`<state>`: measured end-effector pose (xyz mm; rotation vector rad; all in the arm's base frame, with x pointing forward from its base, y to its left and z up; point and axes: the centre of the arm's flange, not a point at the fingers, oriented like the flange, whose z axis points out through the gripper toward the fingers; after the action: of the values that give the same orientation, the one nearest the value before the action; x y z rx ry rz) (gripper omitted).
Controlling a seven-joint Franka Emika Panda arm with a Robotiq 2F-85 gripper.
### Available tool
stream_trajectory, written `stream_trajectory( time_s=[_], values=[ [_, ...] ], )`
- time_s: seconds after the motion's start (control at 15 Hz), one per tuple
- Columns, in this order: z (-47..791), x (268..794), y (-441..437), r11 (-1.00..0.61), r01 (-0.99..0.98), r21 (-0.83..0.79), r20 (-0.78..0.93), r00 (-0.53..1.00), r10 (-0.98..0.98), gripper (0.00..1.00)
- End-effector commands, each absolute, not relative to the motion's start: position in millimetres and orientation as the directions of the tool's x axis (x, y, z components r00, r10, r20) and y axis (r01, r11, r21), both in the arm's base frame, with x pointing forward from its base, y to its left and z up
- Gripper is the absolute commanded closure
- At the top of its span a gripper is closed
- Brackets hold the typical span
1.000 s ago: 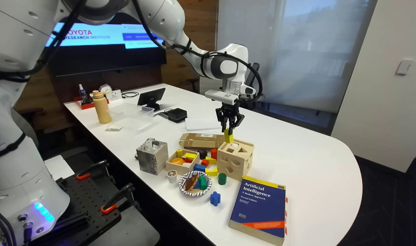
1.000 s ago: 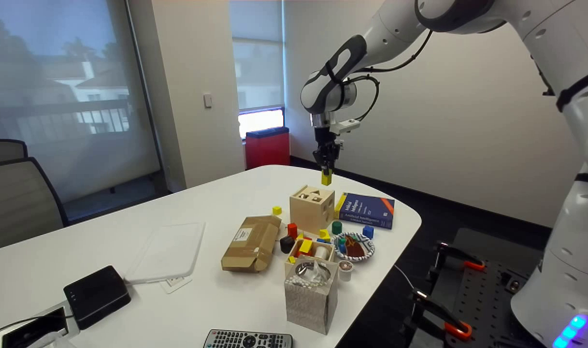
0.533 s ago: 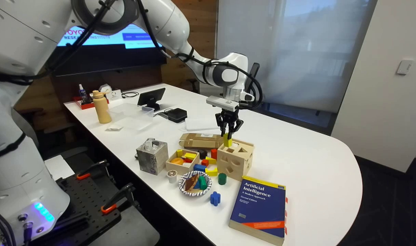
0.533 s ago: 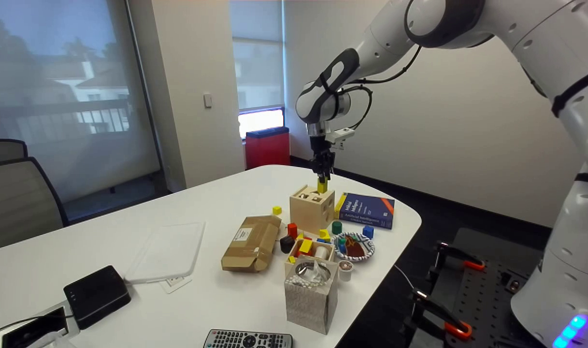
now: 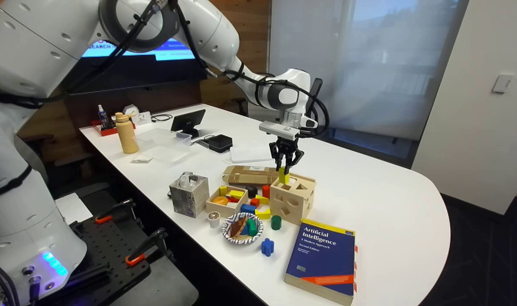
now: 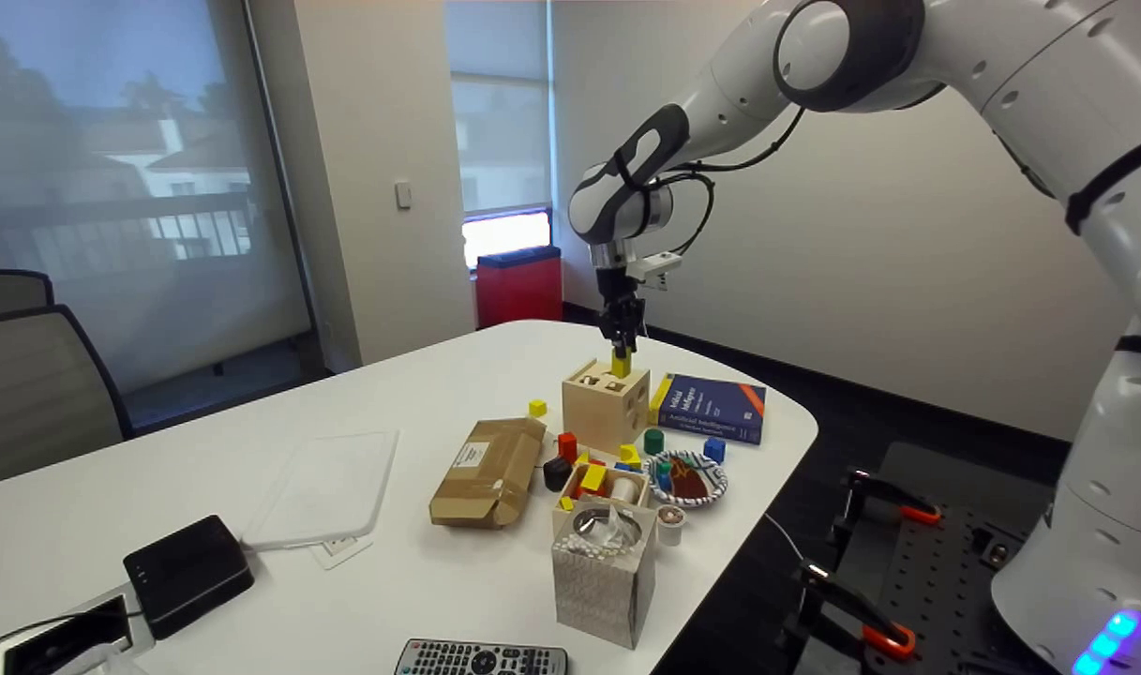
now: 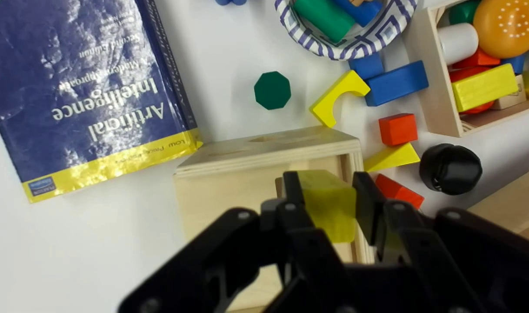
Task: Put the yellow cube inside the cube-shaped object
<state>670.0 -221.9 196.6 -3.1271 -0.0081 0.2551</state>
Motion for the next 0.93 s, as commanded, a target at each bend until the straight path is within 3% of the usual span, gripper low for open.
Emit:
stream_trajectory(
  time_s=[0.0,0.87],
  values=[
    [195.1,686.1,-224.6,-0.999,0.031,-0.030,-0.176,0.984,0.036,0.91],
    [175.6,695.7,-225.4,-0.999,0.031,-0.030,-0.194,0.980,0.037,0.91]
  ],
)
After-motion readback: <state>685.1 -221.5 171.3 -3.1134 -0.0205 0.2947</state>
